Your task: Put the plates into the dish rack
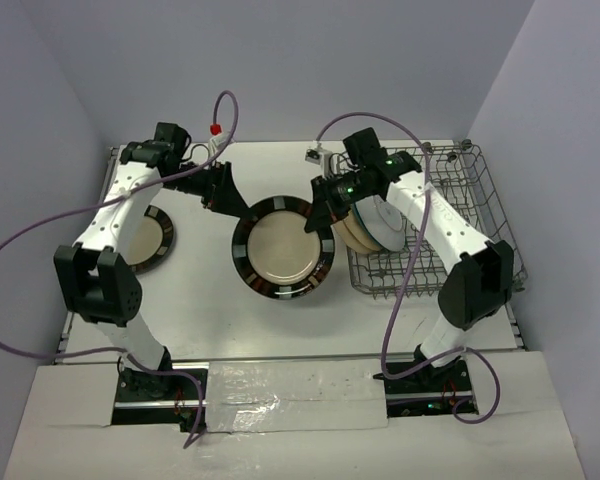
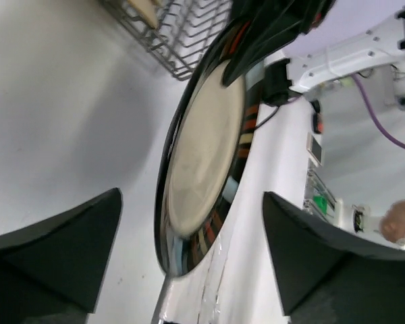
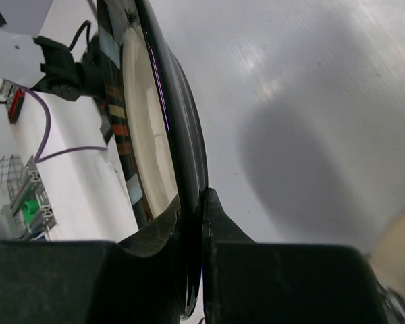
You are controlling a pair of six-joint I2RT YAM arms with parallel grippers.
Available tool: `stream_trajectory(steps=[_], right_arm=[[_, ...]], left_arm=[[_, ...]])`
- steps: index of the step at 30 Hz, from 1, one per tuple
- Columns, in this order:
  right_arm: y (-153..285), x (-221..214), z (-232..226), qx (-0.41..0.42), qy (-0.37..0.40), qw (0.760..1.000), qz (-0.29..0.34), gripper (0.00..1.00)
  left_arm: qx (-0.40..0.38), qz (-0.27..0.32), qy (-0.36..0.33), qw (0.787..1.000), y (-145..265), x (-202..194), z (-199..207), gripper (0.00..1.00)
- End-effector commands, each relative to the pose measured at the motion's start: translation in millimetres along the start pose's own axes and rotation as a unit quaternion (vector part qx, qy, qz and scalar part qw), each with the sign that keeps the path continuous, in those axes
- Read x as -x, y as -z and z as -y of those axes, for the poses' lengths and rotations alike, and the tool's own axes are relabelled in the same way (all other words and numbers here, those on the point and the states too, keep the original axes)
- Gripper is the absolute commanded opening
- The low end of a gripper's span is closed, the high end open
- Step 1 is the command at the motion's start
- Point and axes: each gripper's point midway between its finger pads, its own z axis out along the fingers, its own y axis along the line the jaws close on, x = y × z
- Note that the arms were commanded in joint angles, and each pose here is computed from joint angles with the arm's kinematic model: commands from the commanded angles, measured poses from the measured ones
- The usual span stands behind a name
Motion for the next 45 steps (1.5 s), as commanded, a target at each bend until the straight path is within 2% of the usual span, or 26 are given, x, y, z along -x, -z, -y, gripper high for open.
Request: stream_trajectory(steps=[1, 2, 5, 7, 8, 10, 12, 13, 14, 15, 16, 17, 19, 20, 23, 24, 26, 28, 32, 34, 40, 41, 45], right_arm=[[71.7, 34.8, -39.4, -0.008, 0.056, 0.993, 0.106, 0.0], [95.9, 41.7, -25.1, -0.035, 0.045, 0.989, 0.137, 0.0], [165.3, 50.5, -17.7, -0.098, 0.038, 0.97, 0.22, 0.0], [191.7, 48.9, -7.1, -0.146, 0.029, 0.958, 0.245, 0.0], [217.6, 46.0, 7.4, -0.201, 0.017, 0.942, 0.268, 0.0], [238.3, 41.5, 23.9, -0.258, 0.001, 0.924, 0.282, 0.0], [274.8, 34.2, 51.1, -0.358, -0.03, 0.884, 0.3, 0.0], [286.9, 32.1, 59.8, -0.393, -0.038, 0.868, 0.302, 0.0], [310.2, 26.2, 73.2, -0.459, -0.052, 0.833, 0.305, 0.0], [323.1, 25.3, 79.4, -0.492, -0.057, 0.812, 0.309, 0.0], [333.9, 24.1, 85.3, -0.52, -0.063, 0.794, 0.309, 0.0], [351.9, 17.4, 95.4, -0.567, -0.077, 0.761, 0.304, 0.0], [363.5, 13.3, 107.2, -0.6, -0.089, 0.739, 0.293, 0.0], [372.8, 9.0, 112.2, -0.625, -0.094, 0.721, 0.283, 0.0], [372.3, 4.8, 127.3, -0.645, -0.099, 0.711, 0.26, 0.0], [375.7, 2.2, 132.8, -0.659, -0.103, 0.7, 0.255, 0.0], [367.0, -2.3, 145.3, -0.67, -0.102, 0.698, 0.232, 0.0], [367.1, -4.1, 154.5, -0.688, -0.103, 0.683, 0.221, 0.0], [349.9, -7.5, 171.7, -0.699, -0.1, 0.683, 0.187, 0.0], [346.1, -11.8, 181.6, -0.716, -0.092, 0.671, 0.168, 0.0], [321.2, -16.3, 200.6, -0.734, -0.072, 0.663, 0.125, 0.0], [322.3, -14.5, 201.7, -0.743, -0.068, 0.653, 0.127, 0.0], [302.3, -18.7, 210.5, -0.742, -0.057, 0.66, 0.104, 0.0]], left_arm=[[0.076, 0.075, -0.049, 0.993, 22.0, 35.5, 19.6, 0.99], [0.114, 0.09, -0.069, 0.987, 27.6, 45.6, 11.0, 0.99], [0.189, 0.151, -0.05, 0.969, 53.8, 74.3, 6.3, 0.99], [0.228, 0.179, -0.039, 0.956, 67.4, 86.0, 0.9, 0.99], [0.248, 0.189, -0.033, 0.95, 73.0, 90.7, -2.8, 0.99], [0.296, 0.221, -0.027, 0.929, 90.1, 101.9, -8.5, 0.99], [0.341, 0.246, -0.015, 0.907, 103.0, 103.1, -20.9, 0.99], [0.357, 0.275, -0.032, 0.892, 114.0, 112.1, -14.5, 0.99], [0.375, 0.283, -0.024, 0.883, 117.9, 108.9, -22.3, 0.99], [0.396, 0.294, -0.031, 0.87, 126.8, 110.4, -22.9, 0.99], [0.402, 0.293, -0.038, 0.867, 129.1, 110.9, -25.1, 0.99], [0.41, 0.287, -0.04, 0.865, 130.1, 110.4, -29.9, 0.99], [0.424, 0.28, -0.031, 0.861, 131.9, 107.1, -37.8, 0.99], [0.426, 0.275, -0.029, 0.861, 131.6, 105.8, -40.8, 0.99], [0.429, 0.268, -0.018, 0.862, 127.6, 99.5, -51.4, 0.99], [0.429, 0.269, -0.019, 0.862, 127.4, 98.5, -51.5, 0.99], [0.433, 0.271, -0.018, 0.859, 127.8, 97.7, -55.1, 0.99], [0.435, 0.27, -0.019, 0.859, 127.7, 97.6, -56.3, 0.99], [0.437, 0.264, -0.016, 0.86, 126.1, 96.0, -60.2, 0.99], [0.438, 0.264, -0.016, 0.859, 126.5, 95.3, -61.5, 0.99], [0.439, 0.264, -0.019, 0.858, 126.7, 94.6, -62.0, 0.99], [0.439, 0.264, -0.019, 0.858, 126.6, 94.5, -62.4, 0.99], [0.443, 0.261, -0.018, 0.858, 126.5, 93.0, -65.3, 0.99]])
